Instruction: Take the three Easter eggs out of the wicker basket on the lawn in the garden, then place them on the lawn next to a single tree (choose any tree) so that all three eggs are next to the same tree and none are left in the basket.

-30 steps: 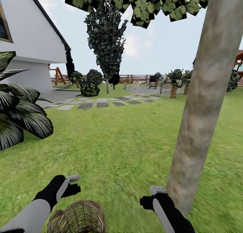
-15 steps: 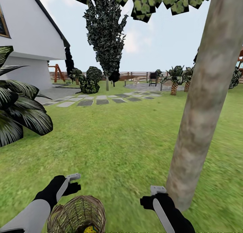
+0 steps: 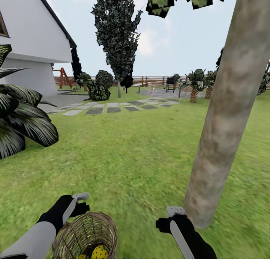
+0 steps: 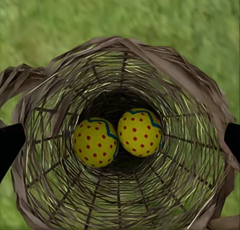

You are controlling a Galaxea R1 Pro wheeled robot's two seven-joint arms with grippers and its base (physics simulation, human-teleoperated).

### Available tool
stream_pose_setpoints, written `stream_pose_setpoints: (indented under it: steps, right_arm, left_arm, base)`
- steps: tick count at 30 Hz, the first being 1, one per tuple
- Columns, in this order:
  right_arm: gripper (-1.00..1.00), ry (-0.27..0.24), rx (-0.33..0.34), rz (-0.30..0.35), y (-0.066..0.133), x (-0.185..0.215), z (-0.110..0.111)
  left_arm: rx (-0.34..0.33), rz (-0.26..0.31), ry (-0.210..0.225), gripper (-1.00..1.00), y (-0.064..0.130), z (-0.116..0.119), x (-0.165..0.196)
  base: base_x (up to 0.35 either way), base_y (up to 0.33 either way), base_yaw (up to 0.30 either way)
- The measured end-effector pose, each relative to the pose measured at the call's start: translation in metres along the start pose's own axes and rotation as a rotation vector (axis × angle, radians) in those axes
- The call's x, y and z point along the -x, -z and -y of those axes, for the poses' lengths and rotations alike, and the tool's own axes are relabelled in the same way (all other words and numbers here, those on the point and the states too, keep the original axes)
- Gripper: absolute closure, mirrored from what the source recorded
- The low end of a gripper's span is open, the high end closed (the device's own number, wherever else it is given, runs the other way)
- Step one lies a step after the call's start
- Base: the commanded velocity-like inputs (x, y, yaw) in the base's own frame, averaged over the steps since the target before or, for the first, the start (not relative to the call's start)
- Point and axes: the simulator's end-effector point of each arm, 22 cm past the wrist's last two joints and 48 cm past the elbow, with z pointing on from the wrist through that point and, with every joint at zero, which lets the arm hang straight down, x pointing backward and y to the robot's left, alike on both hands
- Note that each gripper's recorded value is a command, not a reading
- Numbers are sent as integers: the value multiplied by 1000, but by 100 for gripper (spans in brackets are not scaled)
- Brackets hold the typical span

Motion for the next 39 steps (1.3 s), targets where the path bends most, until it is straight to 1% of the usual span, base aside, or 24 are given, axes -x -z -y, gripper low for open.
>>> stream_pose_setpoints:
  steps: [29, 39]
  right_arm:
    - [-100, -2, -1, -43, -60, -50, 5]
    - [-100, -3, -2, -58, -81, -69, 7]
  left_arm:
    - [13, -36, -3, -100, -66, -6, -48]
    - [17, -37, -2, -100, -89, -9, -63]
  base:
    - [0, 0, 0]
    - [0, 0, 0]
